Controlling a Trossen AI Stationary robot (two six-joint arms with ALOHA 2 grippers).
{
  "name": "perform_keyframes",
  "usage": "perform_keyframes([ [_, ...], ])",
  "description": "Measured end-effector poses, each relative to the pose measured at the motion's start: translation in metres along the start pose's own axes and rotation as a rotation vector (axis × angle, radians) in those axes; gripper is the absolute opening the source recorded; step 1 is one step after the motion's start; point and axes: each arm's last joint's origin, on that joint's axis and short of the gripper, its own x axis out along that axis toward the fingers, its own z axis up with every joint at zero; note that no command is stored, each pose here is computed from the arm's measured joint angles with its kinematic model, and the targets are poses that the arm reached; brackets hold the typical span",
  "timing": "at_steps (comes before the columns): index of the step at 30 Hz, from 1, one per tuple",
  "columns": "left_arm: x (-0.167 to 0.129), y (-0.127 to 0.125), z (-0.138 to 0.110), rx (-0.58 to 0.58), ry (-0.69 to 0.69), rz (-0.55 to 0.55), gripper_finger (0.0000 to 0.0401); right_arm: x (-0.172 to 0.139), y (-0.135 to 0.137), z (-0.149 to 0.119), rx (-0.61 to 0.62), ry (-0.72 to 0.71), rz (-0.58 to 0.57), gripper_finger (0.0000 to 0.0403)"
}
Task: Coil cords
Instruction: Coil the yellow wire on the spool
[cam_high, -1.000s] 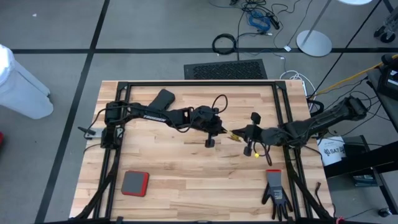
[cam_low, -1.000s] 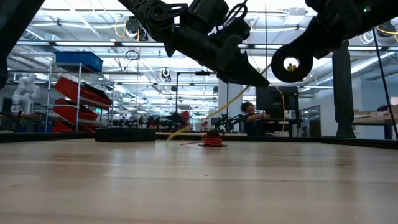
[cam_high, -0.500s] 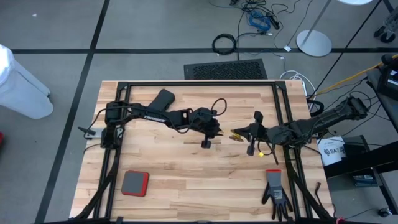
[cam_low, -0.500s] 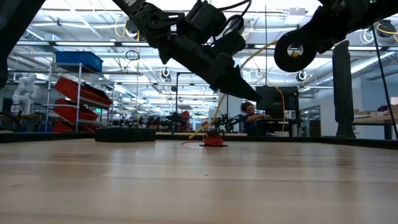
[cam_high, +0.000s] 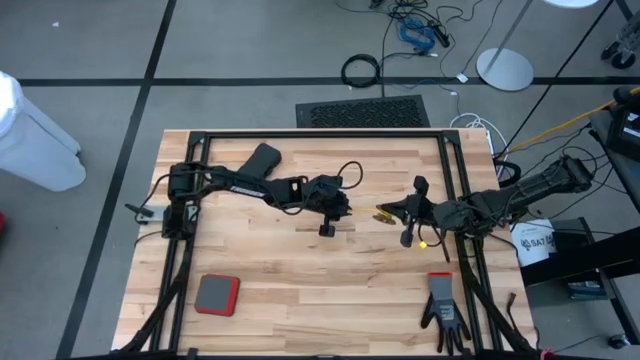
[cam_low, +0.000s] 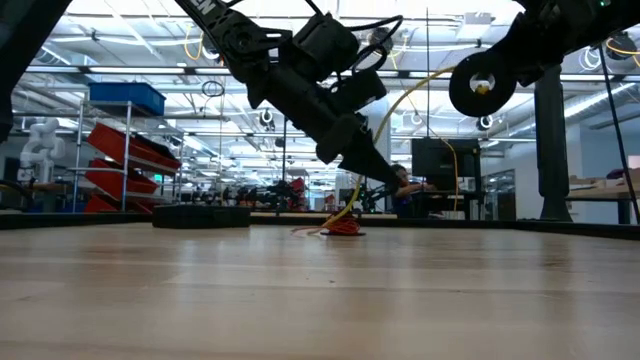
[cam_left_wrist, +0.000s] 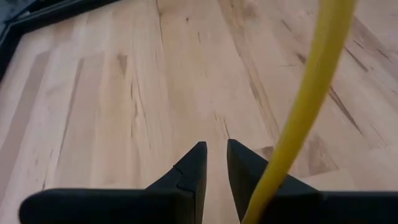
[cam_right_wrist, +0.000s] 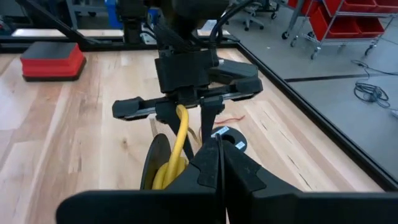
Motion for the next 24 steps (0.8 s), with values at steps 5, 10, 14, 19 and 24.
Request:
perform_keyframes([
  [5, -0.01, 0.001, 0.007, 0.036, -0.01, -0.014, 0.007, -0.002, -0.001, 0.001, -0.001, -0.008, -0.005, 0.0],
  [10, -0.018, 0.0, 0.007, 0.057, 0.033, -0.04, 0.007, -0.002, -0.002, 0.0, -0.008, 0.0, -0.011, 0.0],
  [14, -0.025, 0.001, 0.007, 0.058, 0.06, -0.078, 0.007, -0.002, -0.002, -0.001, -0.012, 0.006, -0.013, 0.0],
  [19, -0.03, 0.001, 0.007, 0.056, 0.074, -0.099, 0.007, -0.002, -0.002, 0.0, -0.009, 0.003, -0.013, 0.0],
  [24, -0.031, 0.004, 0.006, 0.03, 0.082, -0.09, 0.007, -0.002, -0.002, 0.0, -0.007, 0.004, -0.015, 0.0],
])
